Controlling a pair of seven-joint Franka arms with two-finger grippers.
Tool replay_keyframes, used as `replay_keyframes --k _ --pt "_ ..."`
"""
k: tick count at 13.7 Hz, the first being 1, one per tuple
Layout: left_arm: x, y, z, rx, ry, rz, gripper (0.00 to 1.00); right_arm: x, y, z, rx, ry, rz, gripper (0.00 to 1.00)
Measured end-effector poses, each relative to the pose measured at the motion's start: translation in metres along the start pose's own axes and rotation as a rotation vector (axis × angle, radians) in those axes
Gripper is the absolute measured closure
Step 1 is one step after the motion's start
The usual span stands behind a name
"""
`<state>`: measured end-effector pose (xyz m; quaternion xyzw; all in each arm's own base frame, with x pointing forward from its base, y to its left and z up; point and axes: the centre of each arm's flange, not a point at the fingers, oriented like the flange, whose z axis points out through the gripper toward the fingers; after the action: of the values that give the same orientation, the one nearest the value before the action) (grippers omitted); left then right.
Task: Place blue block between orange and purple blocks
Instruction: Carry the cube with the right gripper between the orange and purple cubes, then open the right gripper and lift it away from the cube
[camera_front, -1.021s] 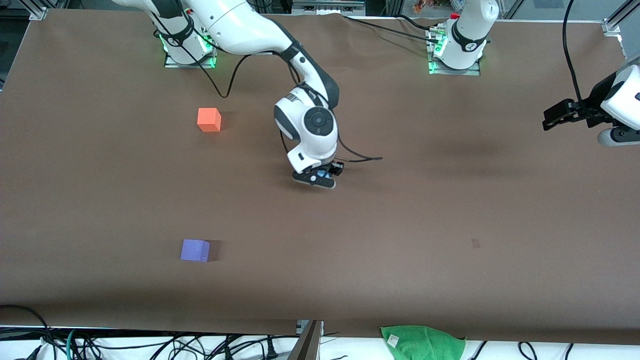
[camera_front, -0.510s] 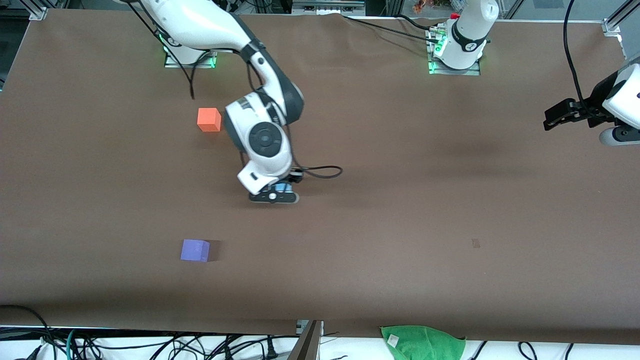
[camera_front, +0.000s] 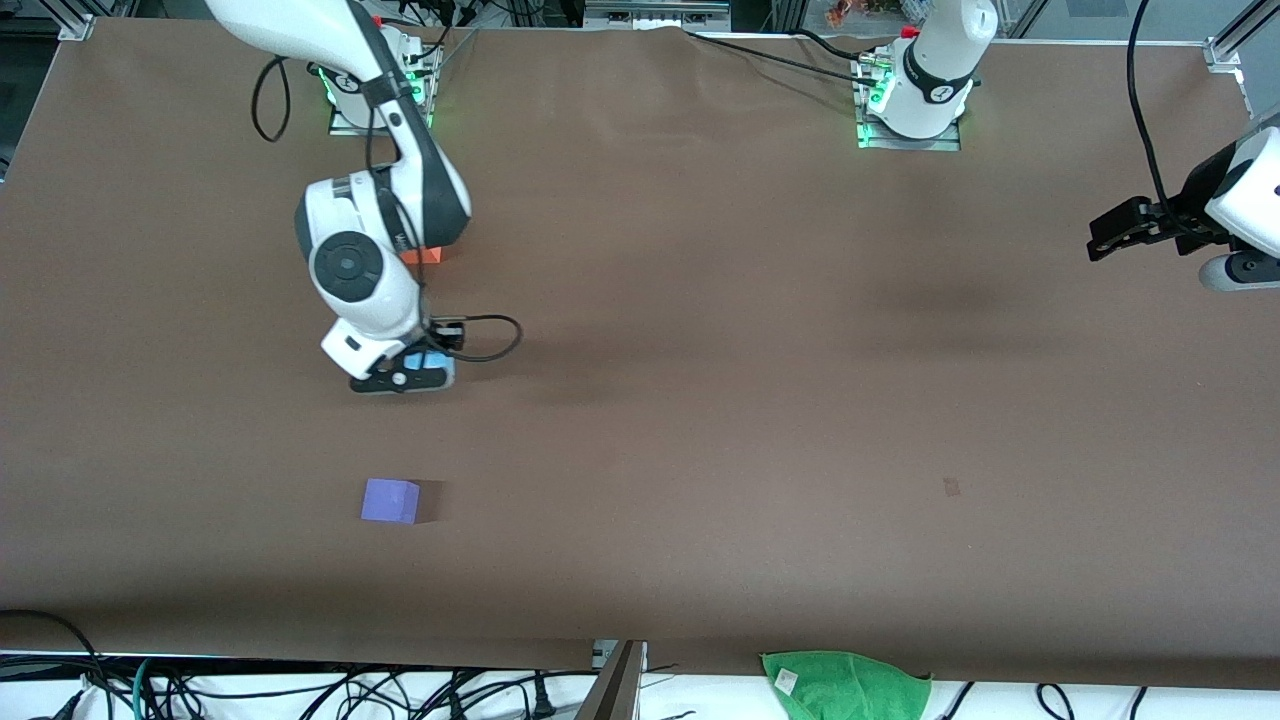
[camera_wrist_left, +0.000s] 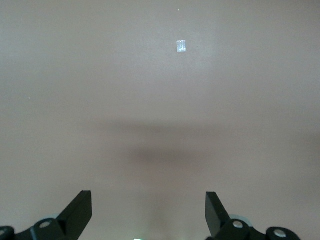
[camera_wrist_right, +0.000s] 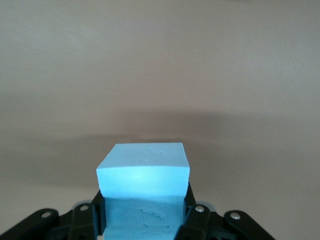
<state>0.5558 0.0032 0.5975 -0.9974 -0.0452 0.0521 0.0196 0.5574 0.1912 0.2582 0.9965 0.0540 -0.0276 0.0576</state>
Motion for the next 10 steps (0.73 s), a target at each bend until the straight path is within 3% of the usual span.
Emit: replay_keyframes --k 4,10 --pt "0.0 0.0 0.0 0.0 0.0 0.0 0.0 -0.019 0.026 0.039 -0.003 0.02 0.031 0.42" --pt "0.0 -0.001 0.0 0.0 0.0 -0.002 0.0 -0.019 0.032 0.052 0.041 0.019 0.1 0.42"
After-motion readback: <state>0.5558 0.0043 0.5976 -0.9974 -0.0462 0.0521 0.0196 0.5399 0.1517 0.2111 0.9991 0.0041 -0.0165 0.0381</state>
